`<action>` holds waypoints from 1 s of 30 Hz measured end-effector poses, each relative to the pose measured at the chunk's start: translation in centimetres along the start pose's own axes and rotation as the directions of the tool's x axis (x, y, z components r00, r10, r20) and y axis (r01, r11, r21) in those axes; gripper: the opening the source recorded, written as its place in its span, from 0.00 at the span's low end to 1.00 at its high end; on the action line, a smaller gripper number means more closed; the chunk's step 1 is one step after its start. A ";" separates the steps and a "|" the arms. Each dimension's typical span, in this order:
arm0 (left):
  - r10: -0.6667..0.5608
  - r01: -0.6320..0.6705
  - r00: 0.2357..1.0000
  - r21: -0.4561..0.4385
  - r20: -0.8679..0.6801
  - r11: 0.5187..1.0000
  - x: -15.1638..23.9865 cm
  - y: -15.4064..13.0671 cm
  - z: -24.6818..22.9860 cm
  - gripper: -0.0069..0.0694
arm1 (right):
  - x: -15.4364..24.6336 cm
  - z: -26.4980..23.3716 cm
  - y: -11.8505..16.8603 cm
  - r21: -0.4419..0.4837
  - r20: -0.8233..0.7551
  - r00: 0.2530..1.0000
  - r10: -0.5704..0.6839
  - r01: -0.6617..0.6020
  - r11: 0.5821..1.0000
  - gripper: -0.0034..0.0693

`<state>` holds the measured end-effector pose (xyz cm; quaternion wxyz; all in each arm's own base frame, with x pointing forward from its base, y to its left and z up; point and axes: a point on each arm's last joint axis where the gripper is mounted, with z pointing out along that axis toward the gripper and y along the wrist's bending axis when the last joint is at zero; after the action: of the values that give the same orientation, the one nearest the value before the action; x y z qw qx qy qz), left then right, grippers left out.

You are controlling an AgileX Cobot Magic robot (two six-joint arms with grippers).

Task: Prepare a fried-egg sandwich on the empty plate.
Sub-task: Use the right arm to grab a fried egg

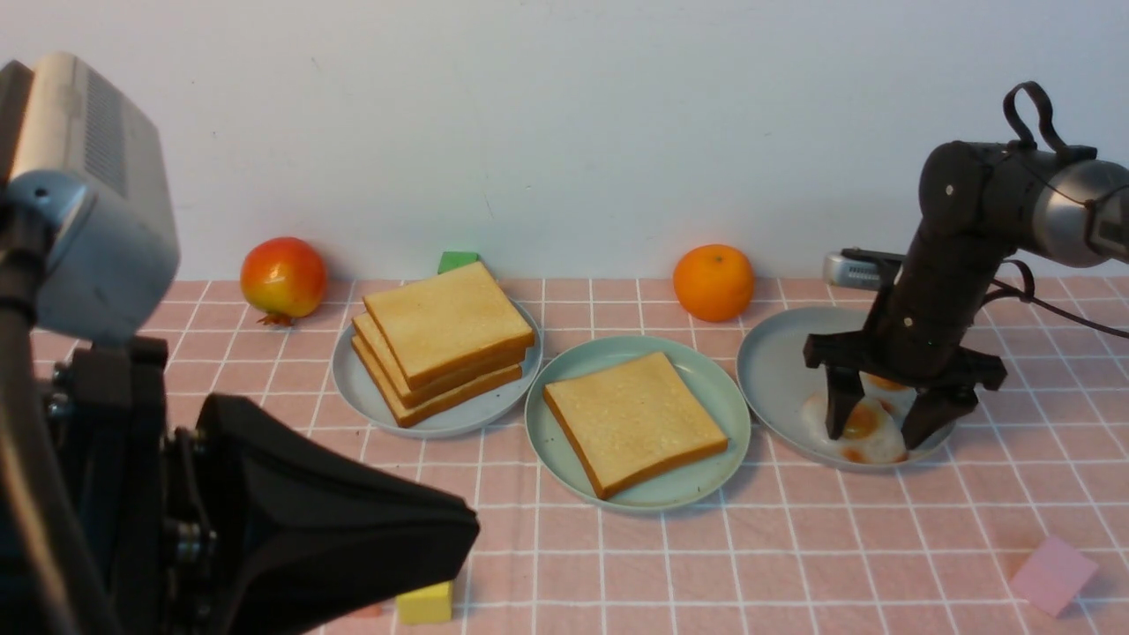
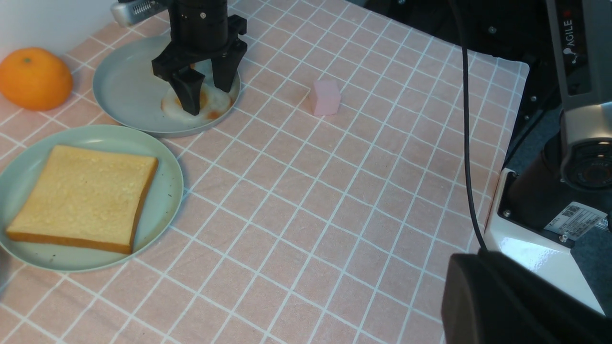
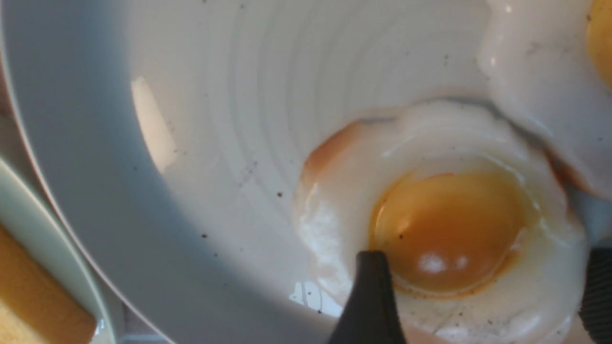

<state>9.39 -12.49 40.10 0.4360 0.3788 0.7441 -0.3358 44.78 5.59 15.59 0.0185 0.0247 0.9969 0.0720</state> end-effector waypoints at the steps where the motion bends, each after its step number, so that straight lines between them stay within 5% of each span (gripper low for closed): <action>1: 0.000 0.000 1.000 0.000 0.000 1.000 0.0 0.0 0.0 0.11 | 0.0 0.0 0.0 0.000 0.001 1.000 -0.009 0.009 1.000 0.78; 20: 0.027 -0.027 1.000 0.001 0.002 1.000 0.0 0.0 0.0 0.11 | 0.0 -0.6 0.0 -0.002 0.030 0.998 -0.060 0.060 0.998 0.74; 23: 0.027 -0.027 1.000 0.001 0.002 1.000 0.0 0.0 0.0 0.11 | -0.1 -1.4 0.2 -0.004 0.060 0.996 -0.066 0.066 0.998 0.59; 24: 0.027 -0.027 1.000 0.001 0.002 1.000 0.0 0.0 0.0 0.11 | -0.1 -2.1 0.2 -0.005 0.081 0.994 -0.067 0.068 0.998 0.40; 26: 0.027 -0.027 1.000 0.001 0.002 1.000 0.0 0.0 0.0 0.11 | -0.1 -2.6 0.3 -0.006 0.102 0.992 -0.072 0.073 0.997 0.17; 30: 0.034 -0.034 0.999 -0.001 0.007 0.999 -0.1 0.0 0.0 0.11 | -0.1 -2.8 0.3 -0.006 0.109 0.991 -0.075 0.076 0.997 0.05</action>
<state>9.42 -12.50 40.16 0.4445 0.3900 0.7362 -0.3292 44.83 5.52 18.41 0.0756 -0.0090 0.9943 0.0746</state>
